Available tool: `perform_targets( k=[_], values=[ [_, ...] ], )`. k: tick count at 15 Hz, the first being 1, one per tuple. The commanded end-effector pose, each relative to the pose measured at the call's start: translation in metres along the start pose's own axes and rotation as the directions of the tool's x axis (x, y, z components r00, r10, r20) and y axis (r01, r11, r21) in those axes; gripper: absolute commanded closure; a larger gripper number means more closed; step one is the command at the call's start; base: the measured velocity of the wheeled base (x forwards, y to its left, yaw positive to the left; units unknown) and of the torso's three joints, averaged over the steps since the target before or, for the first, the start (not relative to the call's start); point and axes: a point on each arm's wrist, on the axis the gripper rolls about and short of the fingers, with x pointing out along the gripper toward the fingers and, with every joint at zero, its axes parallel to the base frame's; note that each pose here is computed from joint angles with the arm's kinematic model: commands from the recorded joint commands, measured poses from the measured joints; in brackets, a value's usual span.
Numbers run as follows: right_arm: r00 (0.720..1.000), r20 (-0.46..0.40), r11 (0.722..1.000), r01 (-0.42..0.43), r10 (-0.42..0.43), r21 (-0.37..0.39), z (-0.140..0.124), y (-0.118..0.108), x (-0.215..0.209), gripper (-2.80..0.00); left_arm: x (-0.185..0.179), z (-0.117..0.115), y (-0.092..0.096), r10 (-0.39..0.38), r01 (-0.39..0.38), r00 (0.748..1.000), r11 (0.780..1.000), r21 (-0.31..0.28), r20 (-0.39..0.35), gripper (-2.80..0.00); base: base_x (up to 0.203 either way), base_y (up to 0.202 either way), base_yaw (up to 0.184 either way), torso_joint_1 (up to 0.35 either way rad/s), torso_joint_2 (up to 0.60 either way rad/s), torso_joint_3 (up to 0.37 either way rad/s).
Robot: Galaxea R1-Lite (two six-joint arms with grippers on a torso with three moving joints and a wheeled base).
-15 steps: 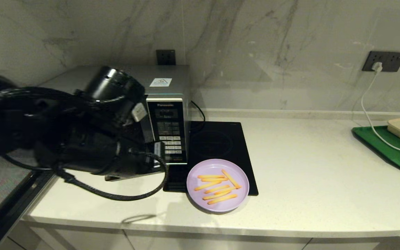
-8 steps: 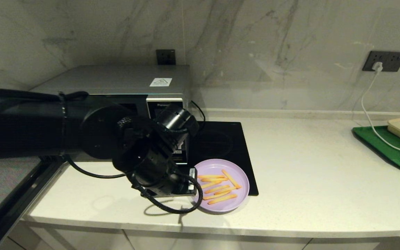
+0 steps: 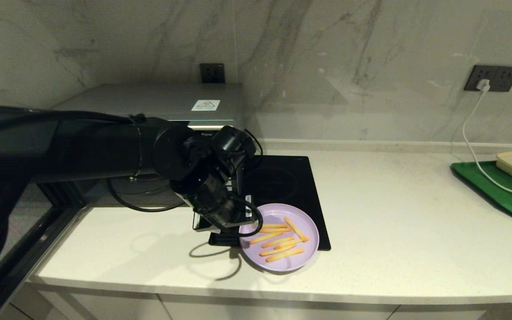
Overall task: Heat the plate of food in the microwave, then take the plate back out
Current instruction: Put the plate in the microwave oven
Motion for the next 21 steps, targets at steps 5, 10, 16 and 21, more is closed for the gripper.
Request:
perform_targets(
  k=[5,10,16,21],
  values=[
    [1.000,-0.002,1.000,0.000,0.000,0.001,0.000,0.000,0.000,0.00,0.039,0.013,0.004,0.055,-0.055,0.998,0.998,0.006,-0.043,-2.80,0.000,0.000,0.000,0.000,0.00,0.000],
    [1.000,-0.002,1.000,-0.001,0.001,0.001,0.000,0.000,0.000,0.00,0.057,0.013,0.005,0.084,-0.083,0.994,0.996,0.021,-0.065,-2.80,0.000,0.000,0.000,0.000,0.00,0.000],
    [1.000,-0.002,1.000,0.000,0.000,-0.001,0.000,0.000,0.000,0.00,0.067,0.010,0.008,0.158,-0.156,0.985,0.987,0.041,-0.066,-2.80,0.000,0.000,0.000,0.000,0.00,0.000],
    [1.000,-0.002,1.000,0.001,-0.001,0.001,0.000,0.000,0.000,0.00,0.079,0.006,0.006,0.182,-0.178,0.979,0.983,0.053,-0.096,-2.80,0.000,0.000,0.000,0.000,0.00,0.000]
  ],
)
